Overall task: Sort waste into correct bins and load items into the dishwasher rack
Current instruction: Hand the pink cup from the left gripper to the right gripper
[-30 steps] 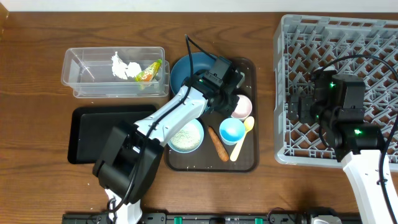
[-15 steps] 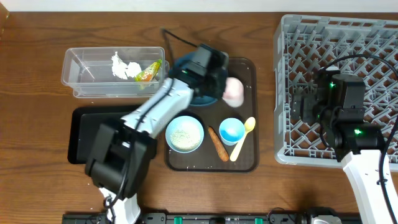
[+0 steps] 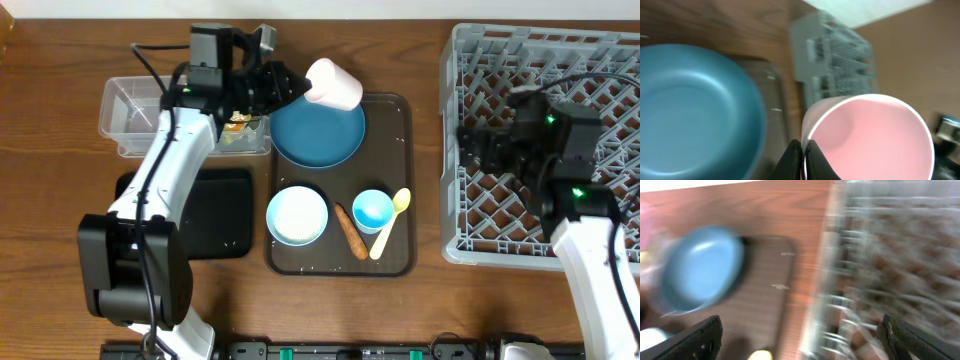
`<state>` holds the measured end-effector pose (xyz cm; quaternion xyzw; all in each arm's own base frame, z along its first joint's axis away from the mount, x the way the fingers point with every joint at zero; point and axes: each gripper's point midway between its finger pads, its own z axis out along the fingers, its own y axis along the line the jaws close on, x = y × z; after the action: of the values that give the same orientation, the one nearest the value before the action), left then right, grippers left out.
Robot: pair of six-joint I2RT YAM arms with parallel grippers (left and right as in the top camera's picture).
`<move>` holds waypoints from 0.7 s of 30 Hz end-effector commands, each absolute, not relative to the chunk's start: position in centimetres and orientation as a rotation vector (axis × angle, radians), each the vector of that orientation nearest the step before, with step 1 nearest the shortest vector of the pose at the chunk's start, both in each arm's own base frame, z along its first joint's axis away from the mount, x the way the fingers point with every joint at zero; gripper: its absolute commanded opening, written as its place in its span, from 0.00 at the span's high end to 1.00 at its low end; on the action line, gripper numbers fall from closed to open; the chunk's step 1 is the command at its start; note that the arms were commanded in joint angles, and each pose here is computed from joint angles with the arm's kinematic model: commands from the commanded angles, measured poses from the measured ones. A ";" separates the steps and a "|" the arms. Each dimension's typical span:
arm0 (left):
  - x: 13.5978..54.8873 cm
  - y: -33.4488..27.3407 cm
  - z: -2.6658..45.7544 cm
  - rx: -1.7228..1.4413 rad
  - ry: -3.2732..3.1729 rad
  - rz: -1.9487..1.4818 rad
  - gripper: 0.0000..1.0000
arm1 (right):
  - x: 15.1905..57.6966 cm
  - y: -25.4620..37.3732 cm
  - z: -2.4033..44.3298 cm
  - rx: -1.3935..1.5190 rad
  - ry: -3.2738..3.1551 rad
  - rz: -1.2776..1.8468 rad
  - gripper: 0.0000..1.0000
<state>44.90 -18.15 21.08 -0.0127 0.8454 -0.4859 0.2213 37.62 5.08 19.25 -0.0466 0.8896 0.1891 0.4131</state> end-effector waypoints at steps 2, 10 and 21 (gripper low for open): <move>42.4 -20.1 25.3 0.150 2.227 -1.653 0.94 | 35.1 12.8 22.6 -0.542 1.985 1.076 0.01; 41.8 -20.6 26.5 0.188 2.191 -1.735 0.94 | 32.8 16.0 25.5 -0.930 1.545 1.443 0.04; 40.6 -23.3 27.4 0.167 2.224 -1.848 0.94 | 35.4 18.5 23.8 -0.939 1.576 1.297 0.09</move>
<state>41.44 -22.40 26.02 0.0504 0.7715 -0.6184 0.1411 34.53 18.08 23.89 -0.3827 0.6213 0.5353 0.4254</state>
